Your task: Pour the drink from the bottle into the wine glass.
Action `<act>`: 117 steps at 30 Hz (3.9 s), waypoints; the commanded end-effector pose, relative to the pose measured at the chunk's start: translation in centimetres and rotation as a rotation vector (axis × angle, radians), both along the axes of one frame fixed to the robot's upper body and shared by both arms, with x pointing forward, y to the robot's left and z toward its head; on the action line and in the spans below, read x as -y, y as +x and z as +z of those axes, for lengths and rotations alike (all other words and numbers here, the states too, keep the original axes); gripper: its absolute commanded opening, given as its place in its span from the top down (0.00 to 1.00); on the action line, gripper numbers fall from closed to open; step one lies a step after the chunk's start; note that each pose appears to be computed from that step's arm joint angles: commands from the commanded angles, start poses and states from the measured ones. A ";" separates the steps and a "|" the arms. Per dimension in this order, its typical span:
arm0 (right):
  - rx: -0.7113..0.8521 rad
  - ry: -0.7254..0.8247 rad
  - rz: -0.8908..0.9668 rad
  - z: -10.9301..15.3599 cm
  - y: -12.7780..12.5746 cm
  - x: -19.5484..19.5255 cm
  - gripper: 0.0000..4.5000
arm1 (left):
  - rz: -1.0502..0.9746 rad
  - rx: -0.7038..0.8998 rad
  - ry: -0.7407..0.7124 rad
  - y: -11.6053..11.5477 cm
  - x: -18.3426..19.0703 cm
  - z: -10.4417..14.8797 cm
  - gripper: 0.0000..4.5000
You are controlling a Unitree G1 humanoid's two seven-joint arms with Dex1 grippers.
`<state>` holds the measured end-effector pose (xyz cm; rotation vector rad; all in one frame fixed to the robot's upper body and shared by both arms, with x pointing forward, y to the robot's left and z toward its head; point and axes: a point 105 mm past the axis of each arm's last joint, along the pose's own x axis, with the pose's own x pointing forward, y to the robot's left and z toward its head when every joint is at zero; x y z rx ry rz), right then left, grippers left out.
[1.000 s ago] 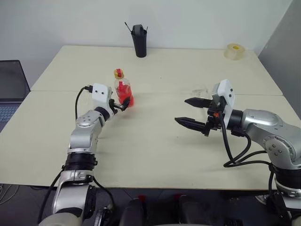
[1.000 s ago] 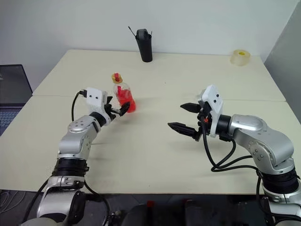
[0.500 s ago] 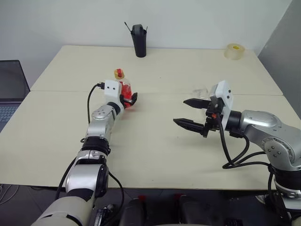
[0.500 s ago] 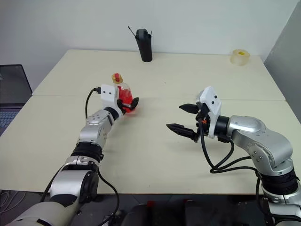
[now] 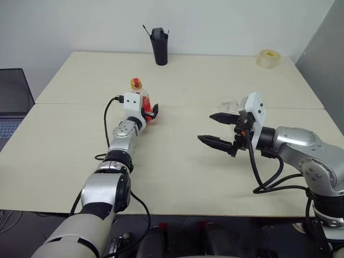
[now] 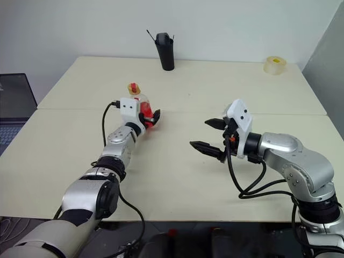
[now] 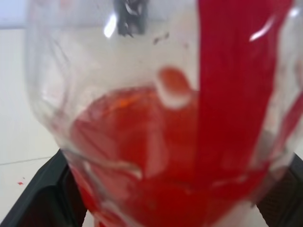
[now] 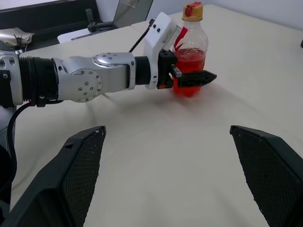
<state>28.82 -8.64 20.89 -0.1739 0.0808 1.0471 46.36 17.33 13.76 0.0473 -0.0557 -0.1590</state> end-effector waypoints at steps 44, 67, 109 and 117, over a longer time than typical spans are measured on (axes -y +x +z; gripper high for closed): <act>0.018 0.140 -0.259 6.5 2.1 -2.4 0.09 | -1.037 0.057 0.170 -12.1 15.1 4.1 0.57; 0.047 -0.058 0.367 5.6 -0.5 -1.5 0.73 | -1.227 0.033 0.112 -15.0 15.6 4.4 0.71; 0.100 0.063 -0.382 6.2 -2.1 -1.4 0.00 | -1.255 0.032 0.150 -14.3 17.3 3.4 0.78; 0.084 0.090 -0.450 6.1 -2.1 -0.7 0.00 | -1.245 0.031 0.160 -13.9 16.9 3.4 0.78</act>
